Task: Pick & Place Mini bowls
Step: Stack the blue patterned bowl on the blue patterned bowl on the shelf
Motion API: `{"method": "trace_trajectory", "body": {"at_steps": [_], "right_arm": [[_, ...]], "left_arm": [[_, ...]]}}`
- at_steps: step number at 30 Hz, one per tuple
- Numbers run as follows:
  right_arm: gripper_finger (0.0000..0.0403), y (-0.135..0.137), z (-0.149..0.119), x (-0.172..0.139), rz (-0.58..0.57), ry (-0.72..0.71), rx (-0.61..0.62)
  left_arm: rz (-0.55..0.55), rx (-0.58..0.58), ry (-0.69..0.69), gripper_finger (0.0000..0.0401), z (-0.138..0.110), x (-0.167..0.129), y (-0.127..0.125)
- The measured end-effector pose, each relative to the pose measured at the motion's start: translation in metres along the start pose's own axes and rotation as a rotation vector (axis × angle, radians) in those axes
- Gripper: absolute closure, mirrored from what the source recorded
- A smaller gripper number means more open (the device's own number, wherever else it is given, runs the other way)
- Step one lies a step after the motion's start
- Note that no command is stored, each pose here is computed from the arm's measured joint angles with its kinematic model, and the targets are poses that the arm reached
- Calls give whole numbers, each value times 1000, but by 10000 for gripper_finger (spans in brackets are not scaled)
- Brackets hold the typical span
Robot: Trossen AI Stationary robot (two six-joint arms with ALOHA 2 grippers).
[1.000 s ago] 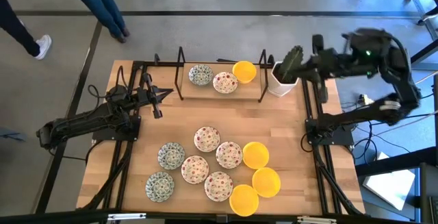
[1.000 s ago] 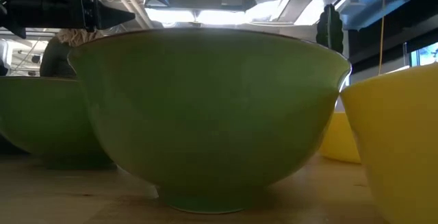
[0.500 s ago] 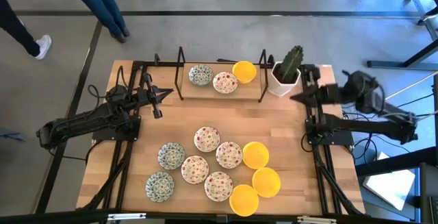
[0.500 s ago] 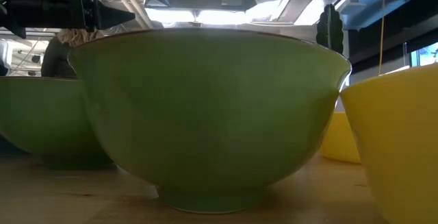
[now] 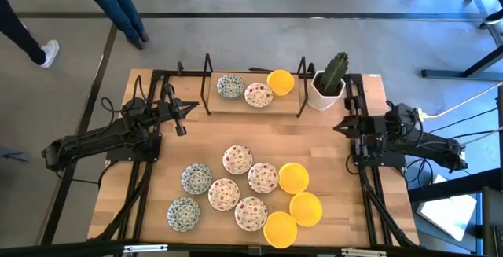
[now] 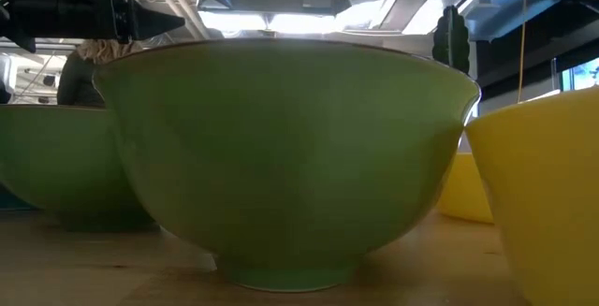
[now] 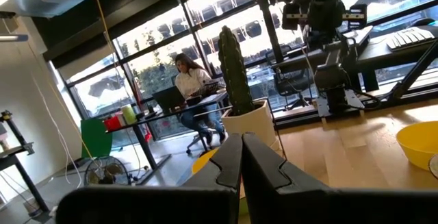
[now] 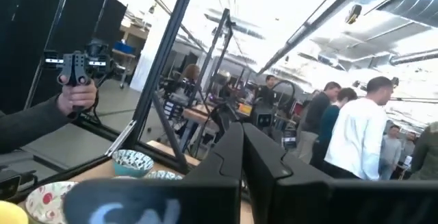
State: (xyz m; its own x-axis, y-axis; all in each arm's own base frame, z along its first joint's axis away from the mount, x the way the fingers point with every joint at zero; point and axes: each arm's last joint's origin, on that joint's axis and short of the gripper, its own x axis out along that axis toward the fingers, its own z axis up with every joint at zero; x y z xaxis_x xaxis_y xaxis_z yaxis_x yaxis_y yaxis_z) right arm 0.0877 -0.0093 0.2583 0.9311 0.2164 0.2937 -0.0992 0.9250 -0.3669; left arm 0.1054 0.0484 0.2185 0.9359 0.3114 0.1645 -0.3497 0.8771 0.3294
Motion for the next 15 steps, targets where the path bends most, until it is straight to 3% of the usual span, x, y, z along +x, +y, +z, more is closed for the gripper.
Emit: {"method": "trace_trajectory", "body": {"at_steps": [5, 15], "right_arm": [[394, 3, -8, -4, -48, 22, -1], [393, 6, -21, -4, -37, 70, 22]], "left_arm": [[2, 1, -7, 397, 1, 0, 0], [0, -15, 1, 397, 0, 0, 0]]}}
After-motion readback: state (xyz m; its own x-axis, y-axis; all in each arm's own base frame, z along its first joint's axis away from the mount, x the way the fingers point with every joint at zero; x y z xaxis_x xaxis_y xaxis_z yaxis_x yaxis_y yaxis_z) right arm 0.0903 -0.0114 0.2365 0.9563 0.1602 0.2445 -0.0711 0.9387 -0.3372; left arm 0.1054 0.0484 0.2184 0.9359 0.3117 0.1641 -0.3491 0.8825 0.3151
